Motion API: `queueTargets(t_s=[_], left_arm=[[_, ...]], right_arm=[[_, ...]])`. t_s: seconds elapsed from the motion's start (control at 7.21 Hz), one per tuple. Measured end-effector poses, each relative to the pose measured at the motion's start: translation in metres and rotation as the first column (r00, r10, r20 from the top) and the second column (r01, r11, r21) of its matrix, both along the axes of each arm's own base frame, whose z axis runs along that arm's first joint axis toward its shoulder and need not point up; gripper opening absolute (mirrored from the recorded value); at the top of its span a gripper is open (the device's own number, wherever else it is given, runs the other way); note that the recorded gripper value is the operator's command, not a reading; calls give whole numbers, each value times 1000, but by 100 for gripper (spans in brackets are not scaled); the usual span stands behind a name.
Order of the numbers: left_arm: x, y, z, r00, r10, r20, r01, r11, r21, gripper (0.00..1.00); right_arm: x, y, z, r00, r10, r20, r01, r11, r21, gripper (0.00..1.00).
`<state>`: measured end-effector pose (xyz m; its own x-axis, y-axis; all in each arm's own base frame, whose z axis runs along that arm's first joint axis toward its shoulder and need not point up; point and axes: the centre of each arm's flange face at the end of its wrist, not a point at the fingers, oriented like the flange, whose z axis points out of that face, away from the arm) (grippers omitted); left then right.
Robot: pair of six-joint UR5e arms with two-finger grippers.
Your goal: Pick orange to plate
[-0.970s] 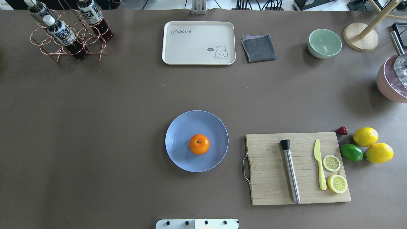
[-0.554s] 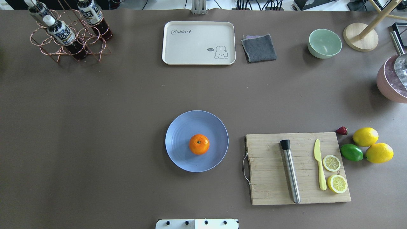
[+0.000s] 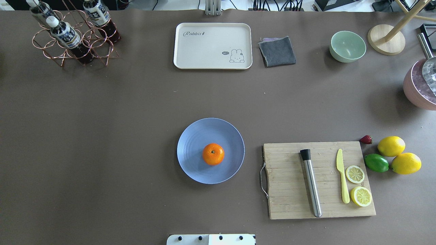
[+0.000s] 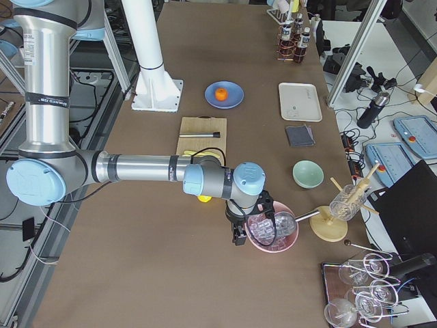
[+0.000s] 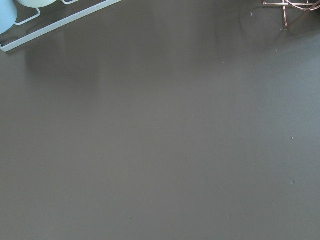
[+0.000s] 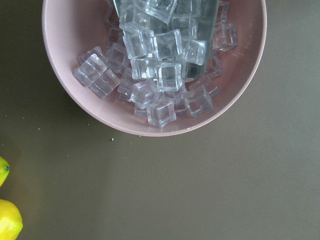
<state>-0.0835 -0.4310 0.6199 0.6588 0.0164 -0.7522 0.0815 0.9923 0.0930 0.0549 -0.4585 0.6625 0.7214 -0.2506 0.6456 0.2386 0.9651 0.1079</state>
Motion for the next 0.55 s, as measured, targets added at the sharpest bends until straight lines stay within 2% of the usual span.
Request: queueTargets(t_s=[0.55], left_arm=[[-2,5,6,1000,-3,9,3,1000,-9,97]], right_arm=[[0,0,-1,1000,2,4,-2,1000,3,100]])
